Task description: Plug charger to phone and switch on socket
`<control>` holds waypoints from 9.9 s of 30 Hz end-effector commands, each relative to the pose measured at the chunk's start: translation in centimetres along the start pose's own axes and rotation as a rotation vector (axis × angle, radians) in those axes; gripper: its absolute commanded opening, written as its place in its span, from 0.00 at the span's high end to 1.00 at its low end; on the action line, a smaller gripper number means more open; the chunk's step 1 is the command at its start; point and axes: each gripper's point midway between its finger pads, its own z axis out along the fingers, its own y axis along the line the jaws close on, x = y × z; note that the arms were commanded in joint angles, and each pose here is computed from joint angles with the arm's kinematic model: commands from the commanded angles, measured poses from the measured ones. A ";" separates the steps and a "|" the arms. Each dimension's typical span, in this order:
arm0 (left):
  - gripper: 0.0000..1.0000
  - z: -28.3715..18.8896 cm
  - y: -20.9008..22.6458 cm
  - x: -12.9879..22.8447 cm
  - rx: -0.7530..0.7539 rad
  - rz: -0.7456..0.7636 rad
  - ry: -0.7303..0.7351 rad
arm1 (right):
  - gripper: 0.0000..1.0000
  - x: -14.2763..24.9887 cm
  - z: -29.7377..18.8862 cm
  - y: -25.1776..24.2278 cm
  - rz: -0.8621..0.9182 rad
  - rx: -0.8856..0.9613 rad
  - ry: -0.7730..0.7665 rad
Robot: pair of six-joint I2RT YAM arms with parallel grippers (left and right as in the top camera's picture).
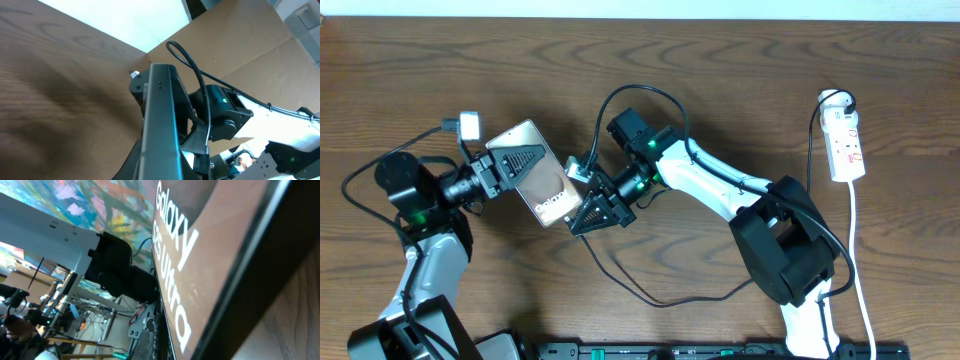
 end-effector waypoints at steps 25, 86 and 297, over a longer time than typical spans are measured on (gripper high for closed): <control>0.92 0.6 -1.2 0.0 0.036 0.068 0.039 | 0.99 -0.9 -1.2 -1.0 0.091 0.025 -0.032; 0.93 -1.8 -0.2 -1.2 -0.013 0.063 -0.026 | 0.99 4.1 -4.0 -8.3 0.549 0.540 0.103; 0.93 -7.7 1.0 -8.8 -0.191 -0.035 -0.441 | 0.99 -7.8 -0.9 -2.8 0.164 0.047 -0.296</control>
